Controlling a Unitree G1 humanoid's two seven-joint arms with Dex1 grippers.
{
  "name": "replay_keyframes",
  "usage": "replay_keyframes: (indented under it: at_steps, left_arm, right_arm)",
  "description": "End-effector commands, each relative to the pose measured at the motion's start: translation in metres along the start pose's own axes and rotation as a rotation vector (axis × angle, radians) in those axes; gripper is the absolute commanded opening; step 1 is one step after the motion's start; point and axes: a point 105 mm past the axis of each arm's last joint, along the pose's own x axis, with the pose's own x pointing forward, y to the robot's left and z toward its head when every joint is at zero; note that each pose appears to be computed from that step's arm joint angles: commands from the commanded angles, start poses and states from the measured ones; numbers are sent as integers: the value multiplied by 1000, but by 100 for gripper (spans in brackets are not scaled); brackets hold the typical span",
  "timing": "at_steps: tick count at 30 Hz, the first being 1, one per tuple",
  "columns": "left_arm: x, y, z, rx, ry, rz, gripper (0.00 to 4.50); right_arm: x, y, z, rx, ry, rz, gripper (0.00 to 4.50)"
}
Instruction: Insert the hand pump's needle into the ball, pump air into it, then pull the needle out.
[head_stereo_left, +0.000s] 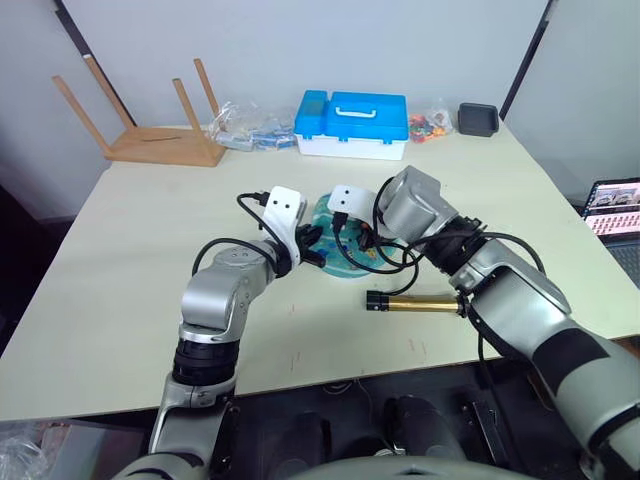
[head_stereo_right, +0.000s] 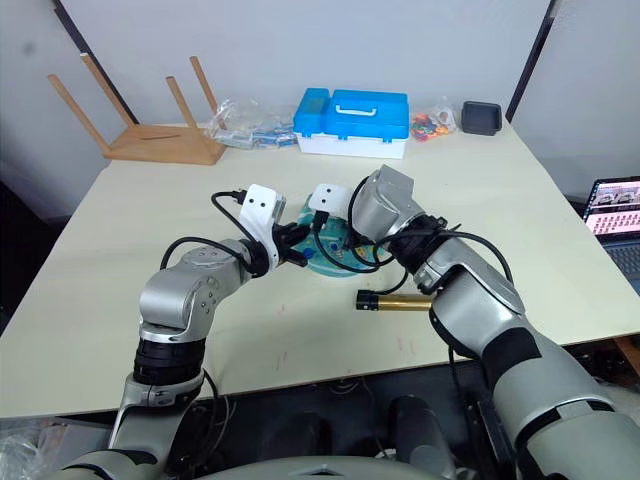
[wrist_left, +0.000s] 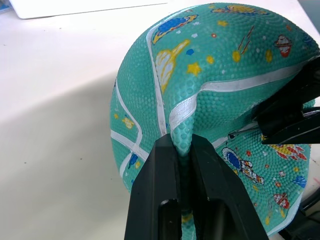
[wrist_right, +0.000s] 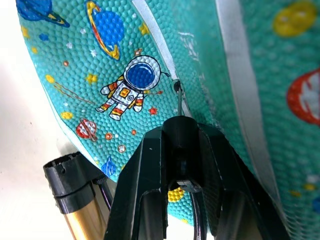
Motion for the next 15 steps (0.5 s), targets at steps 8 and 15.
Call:
replay_keyframes:
  at_steps: [8,15]
  left_arm:
    - [17,-52,-8,1,13,-275,0]
    - [19,-42,-7,16,4,-256,0]
  right_arm:
    - [-10,48,43,-206,-226,103,34]
    - [-29,43,27,-199,-252,30,34]
